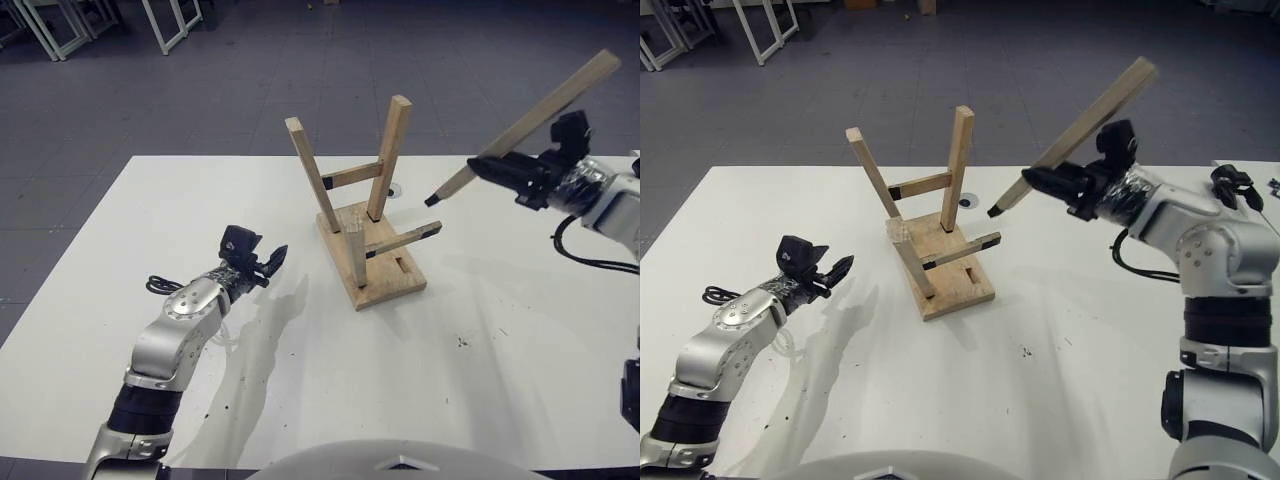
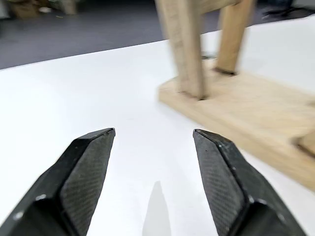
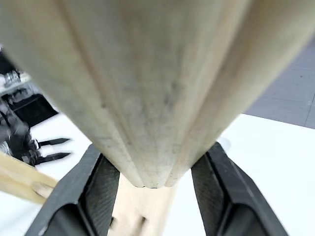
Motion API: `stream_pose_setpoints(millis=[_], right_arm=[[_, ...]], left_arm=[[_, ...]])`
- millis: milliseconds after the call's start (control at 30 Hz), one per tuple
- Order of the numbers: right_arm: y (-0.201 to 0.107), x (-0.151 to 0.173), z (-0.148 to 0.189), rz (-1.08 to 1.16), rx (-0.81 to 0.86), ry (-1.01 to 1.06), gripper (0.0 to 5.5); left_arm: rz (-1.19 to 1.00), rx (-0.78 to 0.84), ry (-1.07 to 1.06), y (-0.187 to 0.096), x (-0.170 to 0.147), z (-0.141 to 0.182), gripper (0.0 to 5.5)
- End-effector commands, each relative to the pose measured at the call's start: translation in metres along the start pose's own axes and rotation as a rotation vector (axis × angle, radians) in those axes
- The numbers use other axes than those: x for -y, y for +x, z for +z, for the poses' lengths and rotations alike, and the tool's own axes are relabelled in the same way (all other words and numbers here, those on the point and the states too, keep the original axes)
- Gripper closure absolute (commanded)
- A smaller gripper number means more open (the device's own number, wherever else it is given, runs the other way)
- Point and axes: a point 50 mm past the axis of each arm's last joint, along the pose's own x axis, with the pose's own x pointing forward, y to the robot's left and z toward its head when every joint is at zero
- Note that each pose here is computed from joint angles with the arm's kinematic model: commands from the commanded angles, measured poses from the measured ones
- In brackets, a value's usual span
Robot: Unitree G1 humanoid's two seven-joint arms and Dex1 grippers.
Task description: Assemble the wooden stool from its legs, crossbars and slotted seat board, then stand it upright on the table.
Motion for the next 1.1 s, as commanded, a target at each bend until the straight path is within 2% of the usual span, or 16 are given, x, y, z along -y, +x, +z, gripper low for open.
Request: stream_pose_setpoints(millis=[33,167,367,500,633,900,967,1100], right_arm=[[0.007,0.0,-0.035,0.007,-0.136,-0.054,3.48],[0.014,-0.011,-0.062,0.068,-0.209,-0.055,3.48],[0.018,-0.033,-0.084,0.161,-0.248,-0.005,3.48],[0.026,-0.064,-0.096,0.26,-0.247,0.047,3.48],[0.04,-0.089,-0.092,0.342,-0.209,0.063,3.48],[0.046,-0.095,-0.053,0.395,-0.154,-0.065,3.48],[0.051,-0.093,-0.052,0.393,-0.147,-0.069,3.48],[0.068,-0.084,-0.073,0.364,-0.182,-0.042,3.48]], left_arm=[[0.029,0.004,0.015,0.01,0.005,0.001,2.57],[0.06,-0.001,0.005,0.01,0.0,0.0,2.57],[0.097,-0.007,-0.013,0.007,-0.008,-0.001,2.57],[0.128,-0.007,-0.019,0.004,-0.017,-0.001,2.57],[0.135,-0.02,-0.022,0.002,-0.02,-0.005,2.57],[0.147,-0.039,-0.017,-0.002,-0.026,-0.011,2.57],[0.14,-0.041,-0.019,-0.001,-0.024,-0.012,2.57],[0.123,-0.032,-0.017,-0.001,-0.021,-0.009,2.57]])
